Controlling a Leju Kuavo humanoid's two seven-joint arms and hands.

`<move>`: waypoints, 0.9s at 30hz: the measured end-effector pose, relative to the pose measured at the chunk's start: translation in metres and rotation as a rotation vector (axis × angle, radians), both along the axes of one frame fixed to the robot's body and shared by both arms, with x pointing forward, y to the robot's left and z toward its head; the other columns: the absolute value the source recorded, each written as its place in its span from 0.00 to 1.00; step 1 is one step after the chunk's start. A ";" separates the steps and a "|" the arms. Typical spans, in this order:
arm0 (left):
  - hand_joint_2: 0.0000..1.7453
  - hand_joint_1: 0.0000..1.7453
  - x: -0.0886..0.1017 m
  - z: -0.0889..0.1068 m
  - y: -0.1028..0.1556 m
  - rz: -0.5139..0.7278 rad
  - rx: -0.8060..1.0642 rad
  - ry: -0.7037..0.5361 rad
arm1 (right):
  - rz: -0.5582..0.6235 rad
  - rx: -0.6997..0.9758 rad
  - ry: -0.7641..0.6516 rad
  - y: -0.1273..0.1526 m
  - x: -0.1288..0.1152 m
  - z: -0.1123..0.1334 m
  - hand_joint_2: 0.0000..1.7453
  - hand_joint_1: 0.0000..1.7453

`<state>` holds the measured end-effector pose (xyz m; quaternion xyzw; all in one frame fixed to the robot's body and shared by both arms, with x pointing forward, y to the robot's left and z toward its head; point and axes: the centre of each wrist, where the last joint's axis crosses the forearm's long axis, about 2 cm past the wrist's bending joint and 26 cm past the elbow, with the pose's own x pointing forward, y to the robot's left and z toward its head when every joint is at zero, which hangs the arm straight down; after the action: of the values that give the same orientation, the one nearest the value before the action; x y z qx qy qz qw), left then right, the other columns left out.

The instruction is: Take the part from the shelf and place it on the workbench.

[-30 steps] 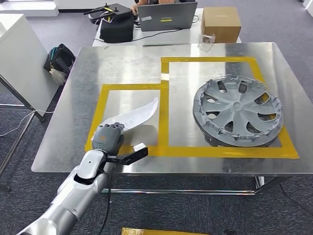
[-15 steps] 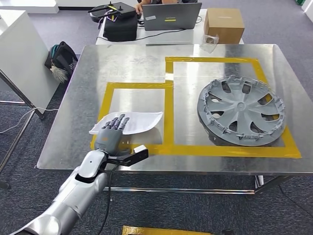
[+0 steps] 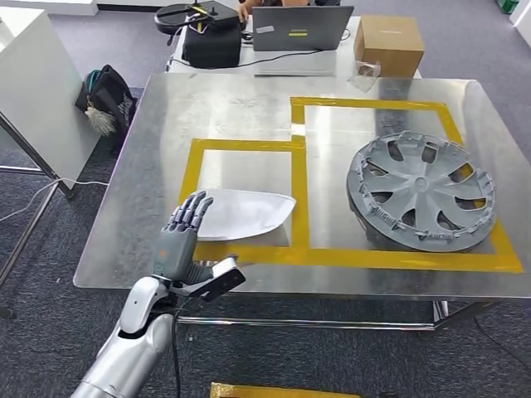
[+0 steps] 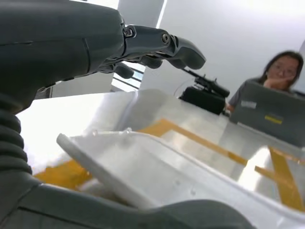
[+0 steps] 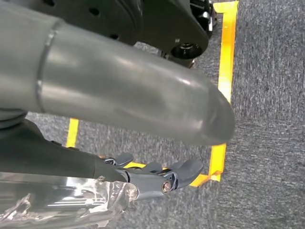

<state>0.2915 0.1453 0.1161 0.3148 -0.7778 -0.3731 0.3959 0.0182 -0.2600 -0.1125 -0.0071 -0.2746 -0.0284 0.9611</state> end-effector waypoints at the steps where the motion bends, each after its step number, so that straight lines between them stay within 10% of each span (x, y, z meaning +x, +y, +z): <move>1: 0.00 0.00 -0.003 0.002 0.001 0.012 -0.010 -0.036 | -0.005 0.003 0.002 0.000 -0.001 0.000 0.00 0.00; 13: 0.00 0.00 -0.039 -0.014 0.055 0.126 -0.136 -0.278 | -0.043 0.021 -0.004 0.002 -0.007 0.000 0.00 0.00; 27: 0.00 0.00 -0.071 -0.060 0.137 0.618 -0.437 -0.189 | -0.057 -0.002 0.037 0.012 -0.008 0.001 0.00 0.00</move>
<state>0.2205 0.2826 0.0562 0.4753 -0.7406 -0.0311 0.4740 0.0103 -0.2476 -0.1120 -0.0162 -0.2567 -0.0555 0.9648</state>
